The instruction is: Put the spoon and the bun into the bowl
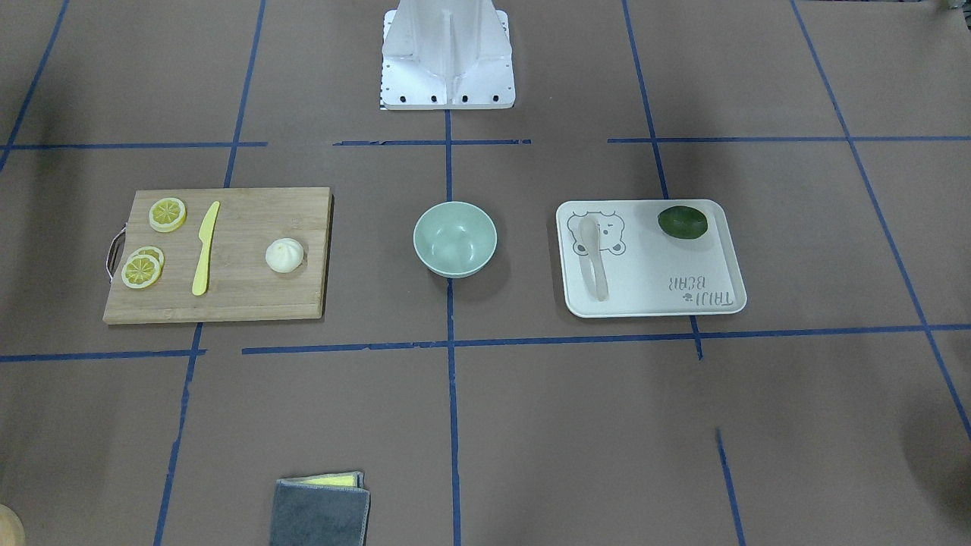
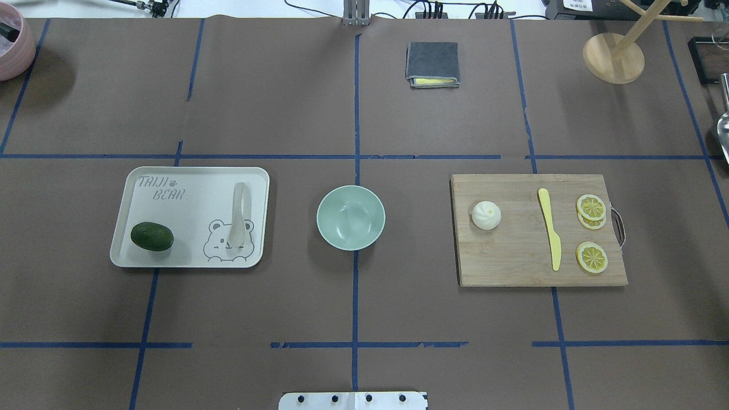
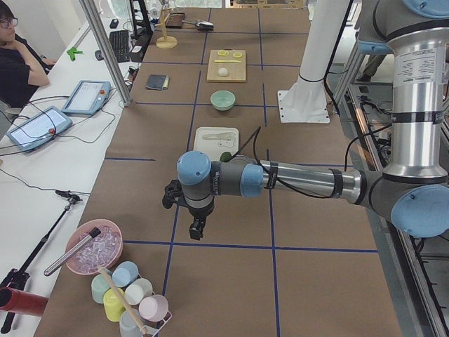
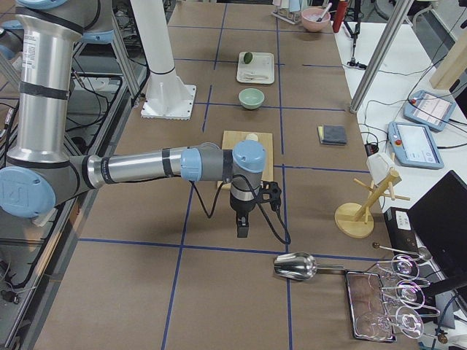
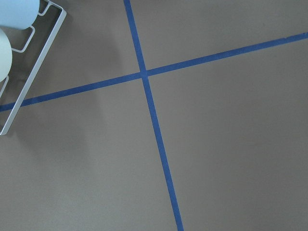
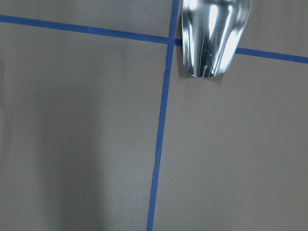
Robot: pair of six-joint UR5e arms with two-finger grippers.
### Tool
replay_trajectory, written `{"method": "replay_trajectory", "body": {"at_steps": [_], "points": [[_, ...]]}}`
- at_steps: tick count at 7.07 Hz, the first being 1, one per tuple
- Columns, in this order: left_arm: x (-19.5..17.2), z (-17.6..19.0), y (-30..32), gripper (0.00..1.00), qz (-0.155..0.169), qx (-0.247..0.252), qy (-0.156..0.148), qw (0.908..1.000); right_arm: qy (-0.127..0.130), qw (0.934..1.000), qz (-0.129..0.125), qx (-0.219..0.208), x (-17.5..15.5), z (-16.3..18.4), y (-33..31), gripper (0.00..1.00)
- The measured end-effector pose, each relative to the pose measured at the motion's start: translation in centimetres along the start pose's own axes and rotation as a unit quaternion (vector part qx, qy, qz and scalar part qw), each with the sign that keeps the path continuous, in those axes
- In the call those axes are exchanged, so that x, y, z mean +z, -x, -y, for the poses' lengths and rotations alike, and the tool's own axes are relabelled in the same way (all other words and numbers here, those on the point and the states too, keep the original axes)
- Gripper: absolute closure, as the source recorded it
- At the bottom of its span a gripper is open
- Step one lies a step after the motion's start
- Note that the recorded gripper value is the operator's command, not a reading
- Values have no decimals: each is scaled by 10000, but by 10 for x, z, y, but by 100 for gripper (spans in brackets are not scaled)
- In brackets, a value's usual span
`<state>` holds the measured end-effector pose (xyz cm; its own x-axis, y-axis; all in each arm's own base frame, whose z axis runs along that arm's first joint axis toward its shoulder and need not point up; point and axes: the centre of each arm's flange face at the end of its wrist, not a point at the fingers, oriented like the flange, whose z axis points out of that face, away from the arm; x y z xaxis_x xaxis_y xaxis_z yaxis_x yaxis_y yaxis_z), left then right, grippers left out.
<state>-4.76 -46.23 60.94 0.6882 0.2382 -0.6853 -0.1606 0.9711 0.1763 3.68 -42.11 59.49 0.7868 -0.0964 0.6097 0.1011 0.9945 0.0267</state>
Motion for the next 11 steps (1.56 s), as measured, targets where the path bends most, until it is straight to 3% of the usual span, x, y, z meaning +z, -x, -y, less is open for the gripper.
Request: {"method": "replay_trajectory", "body": {"at_steps": [3,5,6,7,8,10,11], "points": [[-10,4,-9,0,49,104,-99,9999,2,10000,-5,-50,0,3,4,0],[-18,11,-17,0,101,333,-320,9989,-248,9993,-20,-265,-21,33,23,0],[-26,19,-26,0,145,610,-587,9963,-430,9981,-33,-431,-37,56,39,0],[-40,34,-40,0,208,1075,-1041,9885,-607,9964,-30,-590,-53,76,55,0],[-54,51,-54,0,275,1598,-1544,9746,-711,9950,-19,-703,-63,88,67,0],[-64,85,-100,0,176,2629,-2357,9354,-775,9940,21,-774,-68,95,74,0],[-57,102,-138,0,-181,2612,-2444,9337,-795,9937,47,-791,-67,97,74,0]]}}
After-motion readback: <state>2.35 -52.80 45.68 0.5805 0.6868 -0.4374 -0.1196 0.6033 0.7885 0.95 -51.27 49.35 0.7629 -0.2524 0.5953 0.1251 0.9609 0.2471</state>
